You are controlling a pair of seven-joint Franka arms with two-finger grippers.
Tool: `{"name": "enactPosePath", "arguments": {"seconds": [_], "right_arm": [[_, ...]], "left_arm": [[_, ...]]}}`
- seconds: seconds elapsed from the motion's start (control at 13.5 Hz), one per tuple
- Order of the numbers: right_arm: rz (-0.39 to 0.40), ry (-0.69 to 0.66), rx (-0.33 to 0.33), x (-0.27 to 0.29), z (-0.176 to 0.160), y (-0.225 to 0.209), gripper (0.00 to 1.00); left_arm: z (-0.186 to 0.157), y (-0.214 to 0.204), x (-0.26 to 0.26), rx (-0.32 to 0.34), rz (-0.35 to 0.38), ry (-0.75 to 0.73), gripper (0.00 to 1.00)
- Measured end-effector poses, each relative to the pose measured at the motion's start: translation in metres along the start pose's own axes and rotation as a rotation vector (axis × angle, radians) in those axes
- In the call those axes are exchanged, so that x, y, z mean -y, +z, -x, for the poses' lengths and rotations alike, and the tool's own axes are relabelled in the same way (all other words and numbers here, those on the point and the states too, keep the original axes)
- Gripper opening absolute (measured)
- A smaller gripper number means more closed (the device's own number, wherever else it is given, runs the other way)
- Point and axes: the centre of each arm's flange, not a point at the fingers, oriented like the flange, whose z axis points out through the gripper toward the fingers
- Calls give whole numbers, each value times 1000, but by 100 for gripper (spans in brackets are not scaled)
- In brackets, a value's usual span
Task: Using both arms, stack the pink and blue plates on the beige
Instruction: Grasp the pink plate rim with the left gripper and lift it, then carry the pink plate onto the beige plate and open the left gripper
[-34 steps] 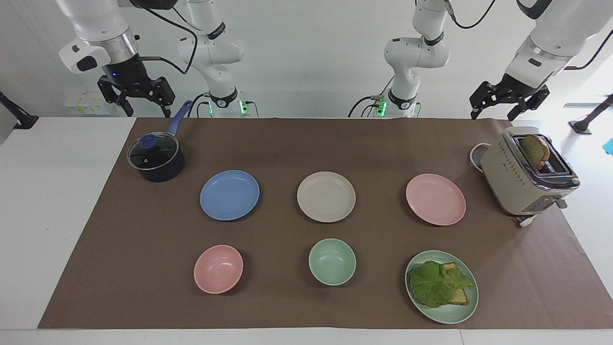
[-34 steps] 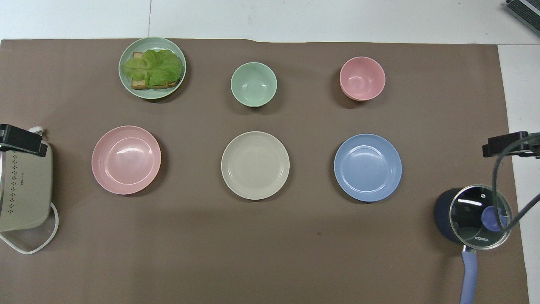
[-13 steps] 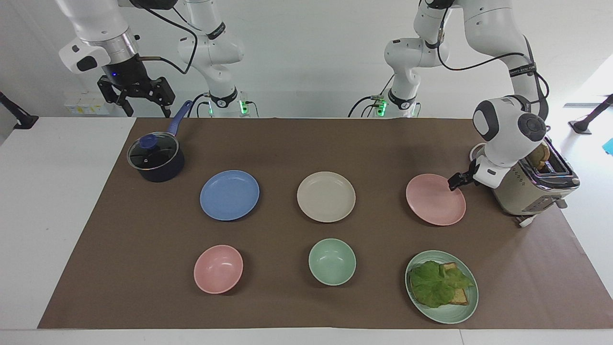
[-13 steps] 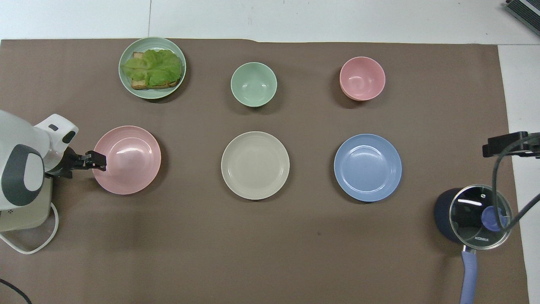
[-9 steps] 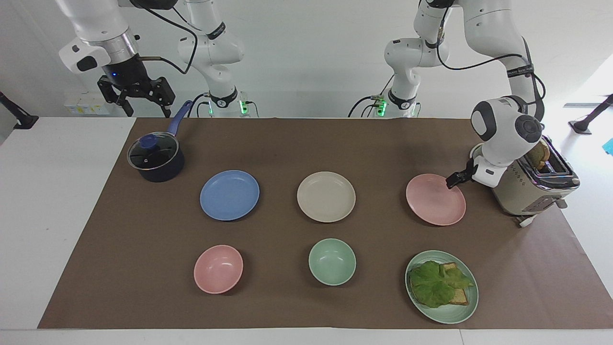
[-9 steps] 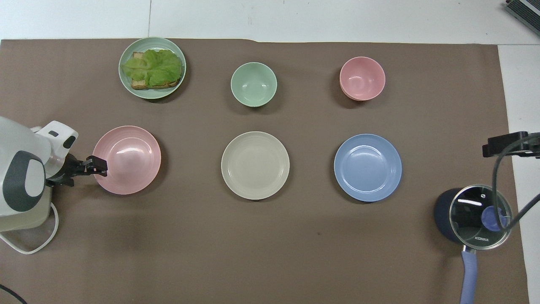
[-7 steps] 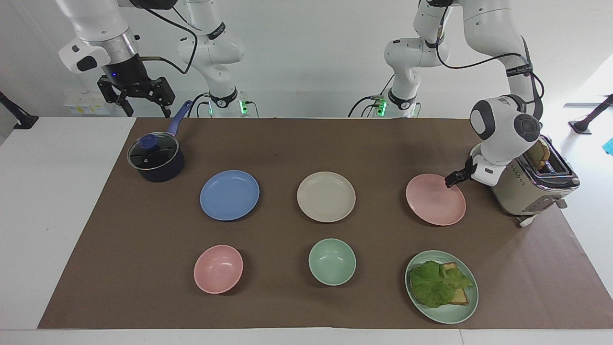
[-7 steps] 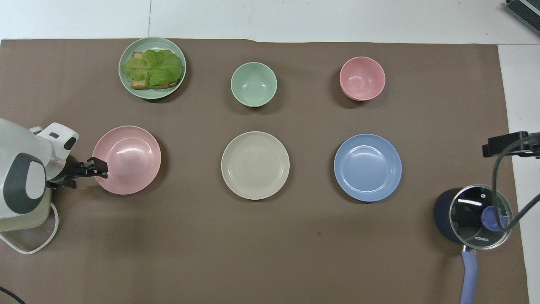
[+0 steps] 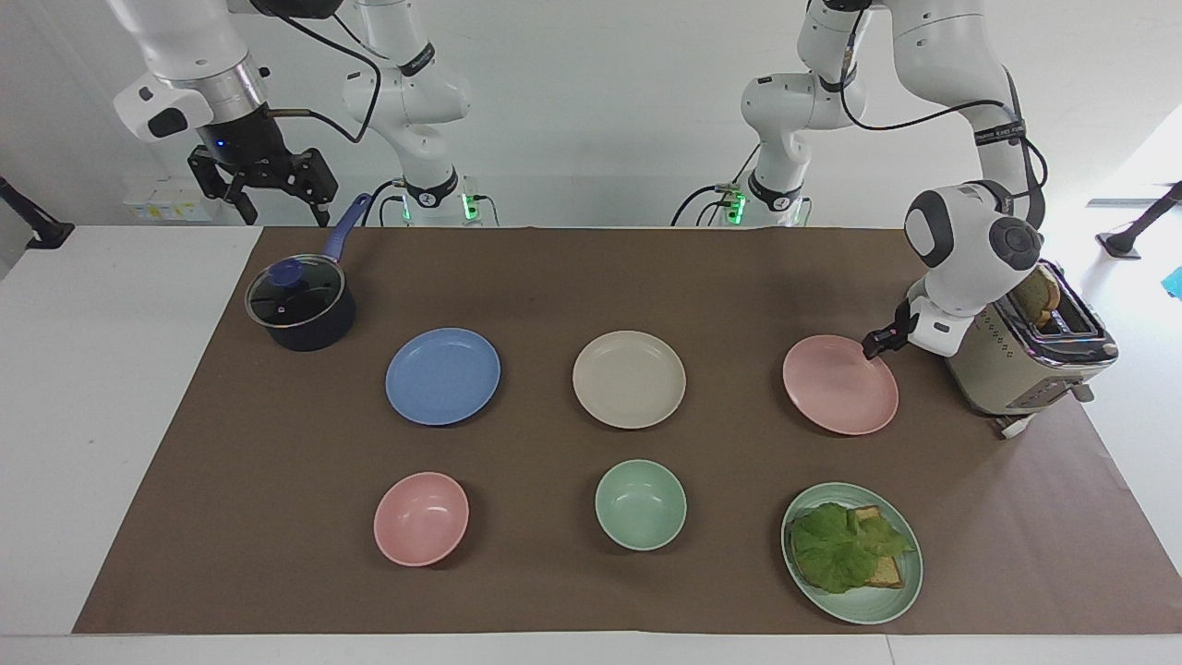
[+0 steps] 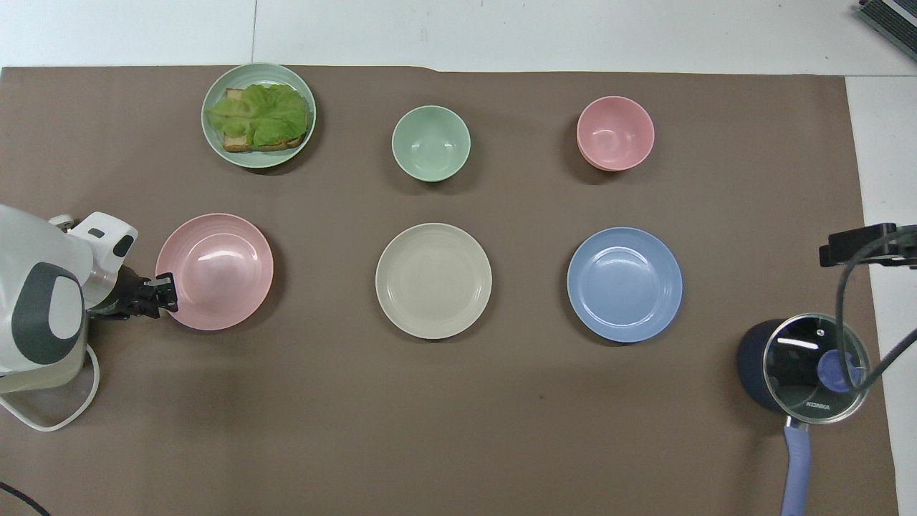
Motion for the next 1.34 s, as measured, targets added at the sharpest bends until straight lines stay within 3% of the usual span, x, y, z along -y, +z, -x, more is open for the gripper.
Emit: {"name": "enactPosePath", "arguments": {"seconds": [0.07, 0.15, 0.45, 0.74, 0.97, 1.34], "right_arm": [[0, 0, 0, 0, 0, 0, 100], [0, 0, 0, 0, 0, 0, 100], [0, 0, 0, 0, 0, 0, 100], [0, 0, 0, 0, 0, 0, 100], [0, 0, 0, 0, 0, 0, 100], [0, 0, 0, 0, 0, 0, 100]], "left_arm": [[0, -1, 0, -2, 2, -3, 10], [0, -3, 0, -4, 5, -3, 7], [-2, -16, -2, 23, 24, -16, 7], [-12, -92, -19, 74, 152, -41, 4], [-9, -107, -30, 89, 211, -40, 4], [27, -102, -139, 128, 236, -14, 4]]}}
